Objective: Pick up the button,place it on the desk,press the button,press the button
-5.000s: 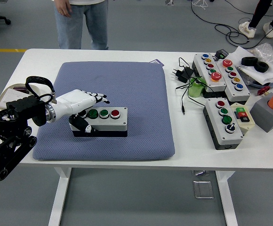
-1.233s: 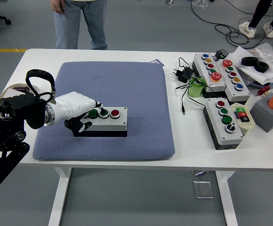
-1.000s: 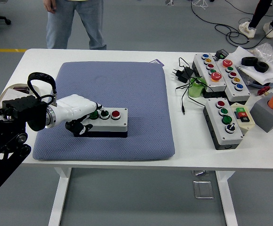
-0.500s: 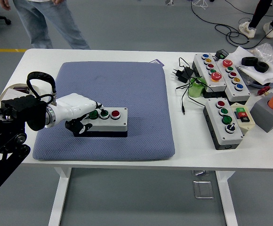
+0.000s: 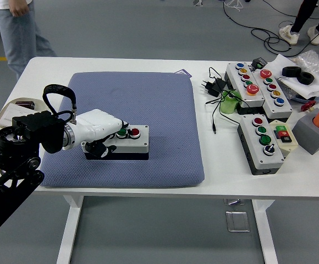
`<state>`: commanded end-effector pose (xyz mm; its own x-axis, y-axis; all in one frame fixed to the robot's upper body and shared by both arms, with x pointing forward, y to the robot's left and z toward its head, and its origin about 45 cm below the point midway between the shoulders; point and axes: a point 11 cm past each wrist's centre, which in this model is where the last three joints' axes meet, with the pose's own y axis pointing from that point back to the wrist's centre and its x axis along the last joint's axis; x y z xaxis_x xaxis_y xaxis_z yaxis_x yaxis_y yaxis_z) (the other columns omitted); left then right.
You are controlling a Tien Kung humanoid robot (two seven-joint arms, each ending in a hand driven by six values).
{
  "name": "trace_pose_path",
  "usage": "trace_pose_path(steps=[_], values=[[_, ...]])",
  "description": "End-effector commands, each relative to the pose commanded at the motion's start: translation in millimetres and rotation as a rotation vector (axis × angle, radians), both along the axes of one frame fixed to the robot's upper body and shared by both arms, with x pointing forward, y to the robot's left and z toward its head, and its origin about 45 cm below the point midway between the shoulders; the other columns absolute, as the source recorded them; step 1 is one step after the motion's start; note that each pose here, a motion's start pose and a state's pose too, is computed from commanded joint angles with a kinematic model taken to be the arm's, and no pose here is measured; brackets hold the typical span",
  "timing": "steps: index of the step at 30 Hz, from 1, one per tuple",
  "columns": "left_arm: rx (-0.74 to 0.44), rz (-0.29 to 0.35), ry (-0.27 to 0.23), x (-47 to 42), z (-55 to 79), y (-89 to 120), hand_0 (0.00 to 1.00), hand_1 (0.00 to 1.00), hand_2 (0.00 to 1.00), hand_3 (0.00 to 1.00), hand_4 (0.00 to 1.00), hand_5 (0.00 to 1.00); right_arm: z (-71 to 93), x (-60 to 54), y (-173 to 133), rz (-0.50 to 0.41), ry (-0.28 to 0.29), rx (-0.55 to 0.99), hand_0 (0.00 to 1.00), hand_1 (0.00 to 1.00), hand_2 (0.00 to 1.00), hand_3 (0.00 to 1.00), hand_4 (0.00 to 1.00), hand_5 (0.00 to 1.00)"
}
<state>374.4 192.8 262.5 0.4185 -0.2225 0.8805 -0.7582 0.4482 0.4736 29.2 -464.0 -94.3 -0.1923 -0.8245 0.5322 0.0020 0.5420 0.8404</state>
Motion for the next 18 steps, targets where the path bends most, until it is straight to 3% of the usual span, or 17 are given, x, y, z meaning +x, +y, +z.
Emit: trace_pose_path(steps=[13, 18], values=[[-0.006, 0.008, -0.022, 4.4, 8.5, -1.4, 0.173, 0.064, 0.085, 0.818, 0.551, 0.002, 0.3, 2.0, -0.2, 0.002, -0.003, 0.000, 0.630, 0.476, 0.530, 0.584, 0.263, 0.010], [0.000, 0.005, -0.011, 4.7, 4.3, -3.1, 0.174, 0.064, 0.086, 0.821, 0.547, 0.002, 0.4, 2.8, -0.3, 0.002, -0.005, 0.000, 0.630, 0.476, 0.530, 0.583, 0.264, 0.010]])
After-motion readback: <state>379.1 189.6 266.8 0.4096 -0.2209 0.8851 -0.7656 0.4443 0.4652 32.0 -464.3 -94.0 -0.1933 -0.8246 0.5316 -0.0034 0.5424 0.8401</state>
